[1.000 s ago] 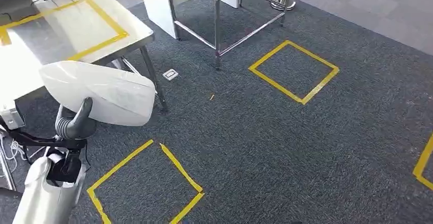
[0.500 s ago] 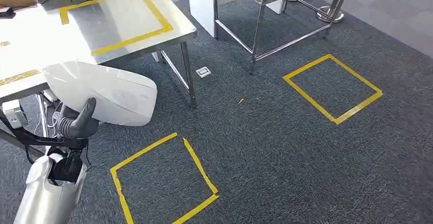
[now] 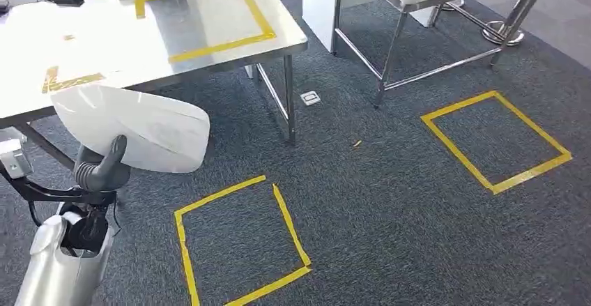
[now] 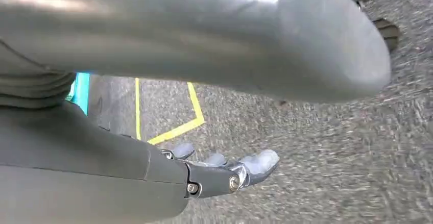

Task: Take the parts from the cabinet and place them on the table.

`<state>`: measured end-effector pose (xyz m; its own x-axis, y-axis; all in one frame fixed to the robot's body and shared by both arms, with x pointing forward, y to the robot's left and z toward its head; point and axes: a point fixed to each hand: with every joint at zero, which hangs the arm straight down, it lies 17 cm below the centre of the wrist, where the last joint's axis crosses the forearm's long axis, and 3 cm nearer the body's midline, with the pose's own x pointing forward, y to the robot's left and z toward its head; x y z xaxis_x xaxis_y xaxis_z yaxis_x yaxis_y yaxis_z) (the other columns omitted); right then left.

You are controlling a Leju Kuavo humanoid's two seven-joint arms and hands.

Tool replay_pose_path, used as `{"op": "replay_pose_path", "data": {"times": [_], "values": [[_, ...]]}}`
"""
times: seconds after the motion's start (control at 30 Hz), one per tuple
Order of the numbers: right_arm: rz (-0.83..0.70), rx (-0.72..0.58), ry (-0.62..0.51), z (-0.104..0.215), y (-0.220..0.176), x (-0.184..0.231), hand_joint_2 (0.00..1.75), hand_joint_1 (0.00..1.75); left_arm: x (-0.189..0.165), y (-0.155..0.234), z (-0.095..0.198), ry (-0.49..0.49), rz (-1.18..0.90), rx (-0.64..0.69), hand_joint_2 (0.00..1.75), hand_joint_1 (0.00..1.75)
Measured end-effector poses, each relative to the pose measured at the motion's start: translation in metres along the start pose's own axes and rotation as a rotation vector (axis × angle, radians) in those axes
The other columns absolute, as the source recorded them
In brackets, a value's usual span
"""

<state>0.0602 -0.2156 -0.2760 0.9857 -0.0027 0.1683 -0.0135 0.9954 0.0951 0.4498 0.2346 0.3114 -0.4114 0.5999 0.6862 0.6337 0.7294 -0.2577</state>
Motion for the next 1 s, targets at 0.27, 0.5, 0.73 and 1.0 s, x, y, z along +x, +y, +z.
{"op": "replay_pose_path", "data": {"times": [0.27,0.5,0.73,1.0], "values": [[0.000,0.001,0.005,0.0000,0.0010,-0.0012,0.00,0.00,0.0007,-0.0008,0.0021,0.004,-0.008,-0.002,1.75,1.75],[-0.001,0.001,0.002,0.0000,0.0012,-0.0008,0.00,0.00,0.0000,-0.0010,0.0028,0.006,-0.009,0.000,1.75,1.75],[0.000,0.005,0.006,0.0002,0.0035,-0.0034,0.00,0.00,0.0023,0.0010,0.0031,0.004,-0.019,0.000,1.75,1.75],[-0.060,0.014,0.020,0.0002,0.0047,0.0004,0.00,0.00,0.0017,0.0019,0.0072,0.008,-0.024,0.006,1.75,1.75]]}}
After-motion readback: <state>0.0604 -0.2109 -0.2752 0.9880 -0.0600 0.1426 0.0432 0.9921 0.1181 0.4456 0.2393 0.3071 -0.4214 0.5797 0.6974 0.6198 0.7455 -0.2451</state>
